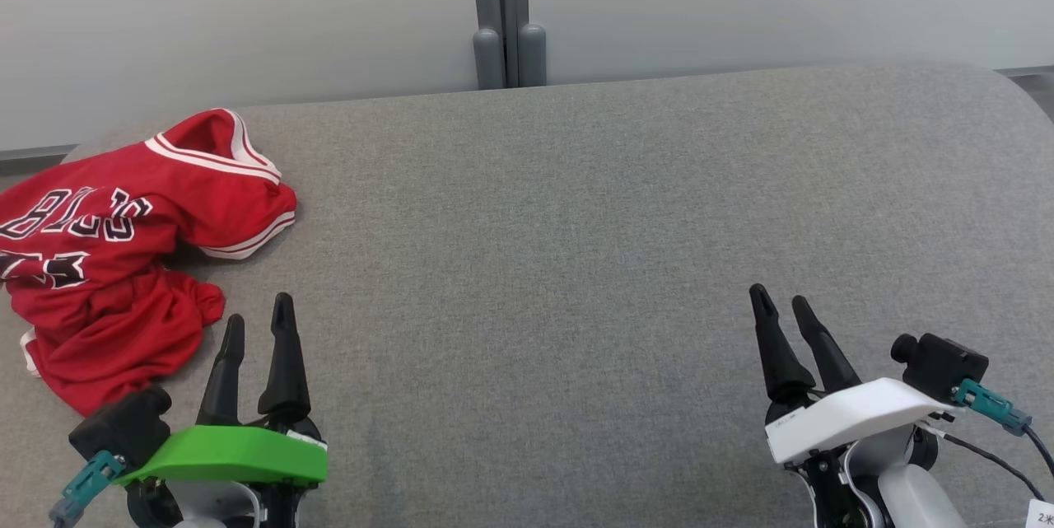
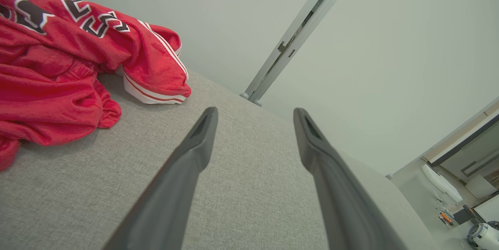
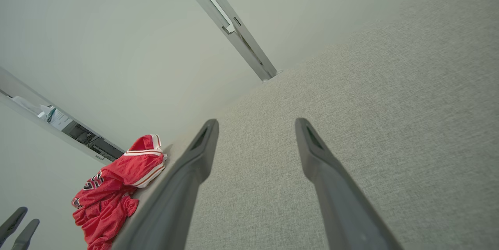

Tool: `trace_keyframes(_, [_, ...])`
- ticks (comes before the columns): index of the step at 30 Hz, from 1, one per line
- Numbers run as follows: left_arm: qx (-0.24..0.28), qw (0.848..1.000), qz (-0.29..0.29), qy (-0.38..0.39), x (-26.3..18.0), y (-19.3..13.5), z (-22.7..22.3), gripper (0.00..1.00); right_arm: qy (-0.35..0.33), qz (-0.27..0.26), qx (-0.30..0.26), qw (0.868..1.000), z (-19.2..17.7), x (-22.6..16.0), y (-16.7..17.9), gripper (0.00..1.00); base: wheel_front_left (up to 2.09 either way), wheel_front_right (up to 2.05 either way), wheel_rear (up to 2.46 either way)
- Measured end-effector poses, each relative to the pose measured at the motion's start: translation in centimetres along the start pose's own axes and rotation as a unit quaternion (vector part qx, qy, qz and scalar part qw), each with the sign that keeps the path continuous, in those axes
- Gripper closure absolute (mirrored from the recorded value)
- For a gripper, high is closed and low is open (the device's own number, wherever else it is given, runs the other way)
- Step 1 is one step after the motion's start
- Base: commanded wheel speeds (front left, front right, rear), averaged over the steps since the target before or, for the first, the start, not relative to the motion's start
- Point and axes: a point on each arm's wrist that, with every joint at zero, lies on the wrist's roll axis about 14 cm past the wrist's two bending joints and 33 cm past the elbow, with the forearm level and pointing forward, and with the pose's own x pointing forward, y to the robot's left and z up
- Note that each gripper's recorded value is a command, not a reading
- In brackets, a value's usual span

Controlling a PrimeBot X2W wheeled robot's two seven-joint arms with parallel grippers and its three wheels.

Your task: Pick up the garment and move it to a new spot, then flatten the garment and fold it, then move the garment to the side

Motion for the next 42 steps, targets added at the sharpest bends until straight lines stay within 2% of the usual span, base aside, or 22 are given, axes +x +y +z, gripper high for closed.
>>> trace_keyframes(10, [0.063, 0.998, -0.012, -0.012, -0.1, -0.8, 0.2, 0.00, -0.008, 0.016, -0.064, 0.998, 0.2, 0.1, 0.8, 0.00, 0.00, 0.00, 0.00])
trace_keyframes(24, [0.127, 0.992, -0.017, -0.014, -0.5, -0.5, -0.2, 0.00, -0.020, 0.030, -0.131, 0.991, 0.5, 0.1, 1.3, 0.00, 0.00, 0.00, 0.00])
trace_keyframes(42, [0.173, 0.984, -0.029, -0.006, -0.9, -0.1, -1.1, 0.00, -0.026, 0.042, -0.198, 0.979, 0.4, -0.1, 1.7, 0.00, 0.00, 0.00, 0.00])
